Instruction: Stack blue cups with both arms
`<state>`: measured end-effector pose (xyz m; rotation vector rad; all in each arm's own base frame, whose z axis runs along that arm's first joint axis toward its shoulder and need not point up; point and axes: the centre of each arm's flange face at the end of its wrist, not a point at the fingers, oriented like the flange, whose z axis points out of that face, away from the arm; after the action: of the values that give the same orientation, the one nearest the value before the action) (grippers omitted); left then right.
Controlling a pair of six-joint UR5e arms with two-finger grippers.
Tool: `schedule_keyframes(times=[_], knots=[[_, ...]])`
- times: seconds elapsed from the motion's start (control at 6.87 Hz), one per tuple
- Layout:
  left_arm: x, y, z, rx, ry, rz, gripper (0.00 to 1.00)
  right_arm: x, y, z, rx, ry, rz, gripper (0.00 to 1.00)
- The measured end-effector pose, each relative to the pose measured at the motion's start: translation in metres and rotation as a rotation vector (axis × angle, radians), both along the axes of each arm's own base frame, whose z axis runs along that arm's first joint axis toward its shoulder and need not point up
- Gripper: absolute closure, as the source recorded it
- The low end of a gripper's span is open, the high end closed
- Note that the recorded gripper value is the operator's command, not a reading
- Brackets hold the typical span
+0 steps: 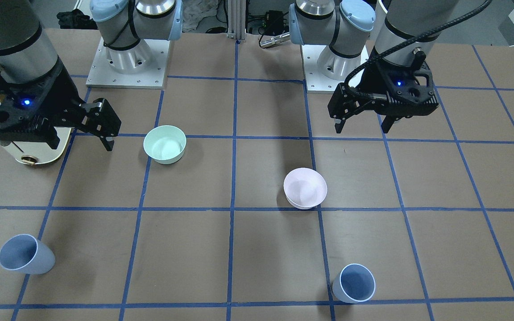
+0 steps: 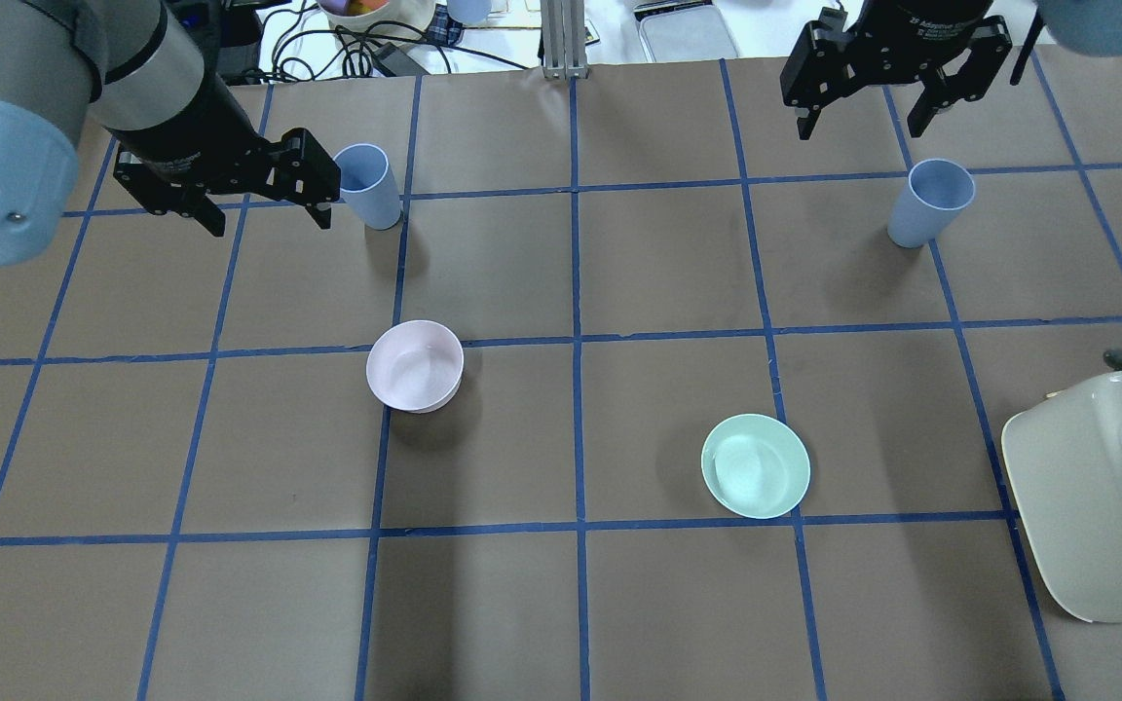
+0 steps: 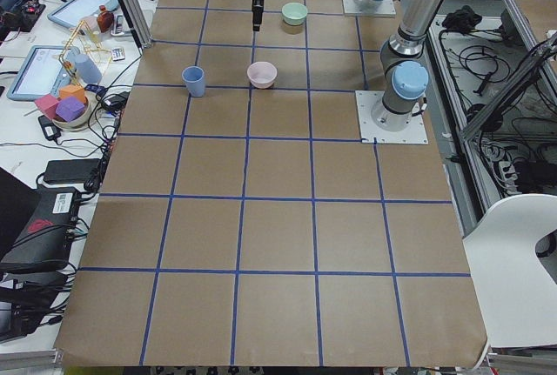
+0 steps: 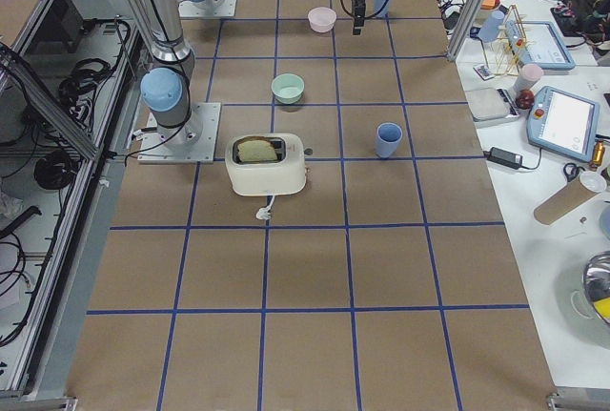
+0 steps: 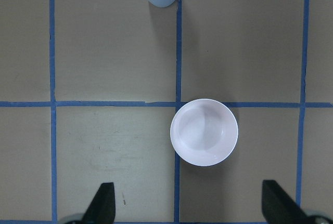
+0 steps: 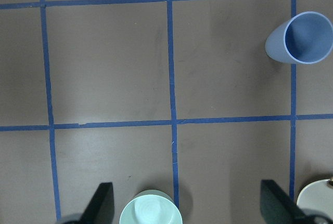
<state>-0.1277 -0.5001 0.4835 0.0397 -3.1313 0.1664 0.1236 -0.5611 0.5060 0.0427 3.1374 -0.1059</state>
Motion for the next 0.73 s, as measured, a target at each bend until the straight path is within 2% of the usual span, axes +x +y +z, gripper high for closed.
schedule_keyframes(times=[0.44,0.58,0.73], knots=[[0.000,-0.002,0.001,0.003,0.000,0.003,0.00,0.000,0.000,0.000,-0.002,0.002,-0.001,0.00],[0.000,-0.009,0.003,0.013,0.000,0.007,0.00,0.000,0.000,0.000,-0.002,0.002,-0.001,0.00],[0.001,-0.030,0.006,0.023,0.003,0.012,0.00,0.000,0.000,0.000,-0.002,0.001,0.000,0.00]])
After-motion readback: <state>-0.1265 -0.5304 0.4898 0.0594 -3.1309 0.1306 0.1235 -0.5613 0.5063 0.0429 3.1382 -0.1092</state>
